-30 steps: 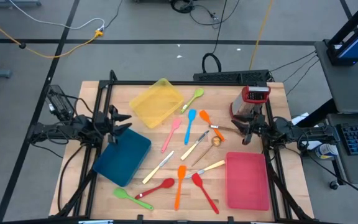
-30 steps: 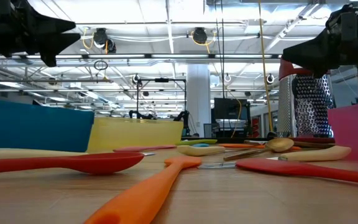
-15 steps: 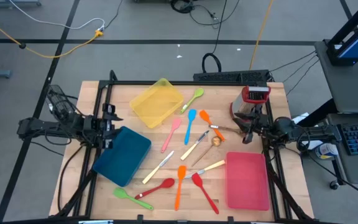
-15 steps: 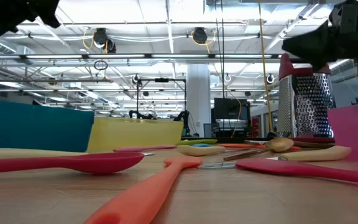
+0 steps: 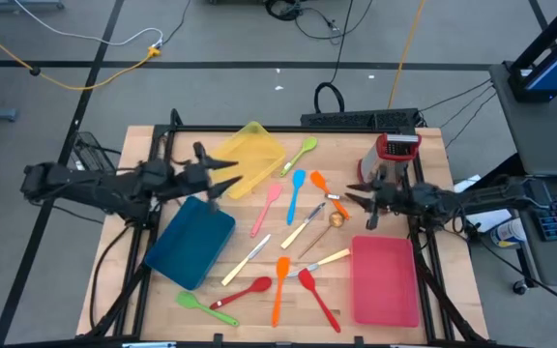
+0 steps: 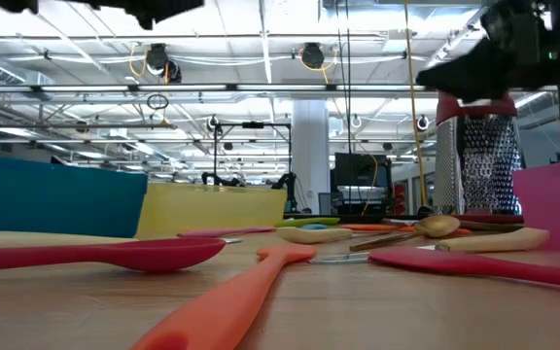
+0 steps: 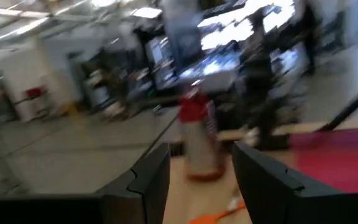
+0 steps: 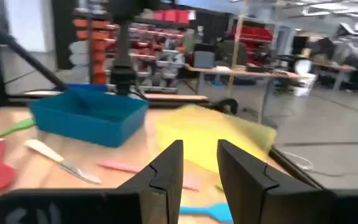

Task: Pick & Place Kitchen Items
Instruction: Put the brown serving spoon into the pink bin

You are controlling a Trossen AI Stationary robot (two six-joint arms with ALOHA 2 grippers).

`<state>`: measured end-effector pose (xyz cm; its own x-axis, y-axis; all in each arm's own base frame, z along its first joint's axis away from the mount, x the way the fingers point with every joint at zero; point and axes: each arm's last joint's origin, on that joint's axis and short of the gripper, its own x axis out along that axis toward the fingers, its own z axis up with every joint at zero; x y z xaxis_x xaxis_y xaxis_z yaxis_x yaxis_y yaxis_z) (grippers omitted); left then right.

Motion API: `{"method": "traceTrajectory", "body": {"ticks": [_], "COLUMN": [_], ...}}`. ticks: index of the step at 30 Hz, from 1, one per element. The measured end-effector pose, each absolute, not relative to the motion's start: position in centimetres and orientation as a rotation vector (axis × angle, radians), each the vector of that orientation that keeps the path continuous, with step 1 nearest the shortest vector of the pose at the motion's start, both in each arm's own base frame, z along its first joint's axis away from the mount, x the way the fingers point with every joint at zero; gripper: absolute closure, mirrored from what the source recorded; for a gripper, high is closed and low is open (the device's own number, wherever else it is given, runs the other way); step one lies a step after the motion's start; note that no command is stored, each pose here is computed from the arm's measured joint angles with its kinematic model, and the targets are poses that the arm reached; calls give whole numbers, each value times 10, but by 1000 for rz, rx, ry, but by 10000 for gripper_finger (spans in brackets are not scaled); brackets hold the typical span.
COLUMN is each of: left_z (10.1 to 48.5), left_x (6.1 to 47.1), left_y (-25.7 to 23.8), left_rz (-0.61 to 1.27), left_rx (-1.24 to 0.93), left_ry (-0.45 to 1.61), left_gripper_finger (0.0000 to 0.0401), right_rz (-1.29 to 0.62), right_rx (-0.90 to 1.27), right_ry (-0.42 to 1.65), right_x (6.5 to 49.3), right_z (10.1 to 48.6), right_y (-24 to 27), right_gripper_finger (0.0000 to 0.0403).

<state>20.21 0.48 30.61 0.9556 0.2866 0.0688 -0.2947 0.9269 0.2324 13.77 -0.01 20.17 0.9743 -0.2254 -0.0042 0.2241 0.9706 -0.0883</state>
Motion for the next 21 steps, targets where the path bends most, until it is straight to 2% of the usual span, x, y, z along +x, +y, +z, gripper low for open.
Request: {"method": "traceTrajectory", "body": {"ticks": [6,13,17,21], "left_z": [309,293,289,289], "left_x": [223,233,236,236], "left_y": [17,27,31,34], "left_rz": [617,660,673,686], "left_rx": [239,210,208,204], "left_ry": [90,179,199,200], "left_gripper_finger": [224,224,224,224], "right_rz": [-222,-336,-406,-395], "right_rx": [-95,-26,59,136], "right_ry": [267,496,539,616], "right_x": [158,166,170,173], "right_z": [212,189,181,171], "right_y": [1,-2,-12,-23], "right_gripper_finger": [271,224,219,225]}}
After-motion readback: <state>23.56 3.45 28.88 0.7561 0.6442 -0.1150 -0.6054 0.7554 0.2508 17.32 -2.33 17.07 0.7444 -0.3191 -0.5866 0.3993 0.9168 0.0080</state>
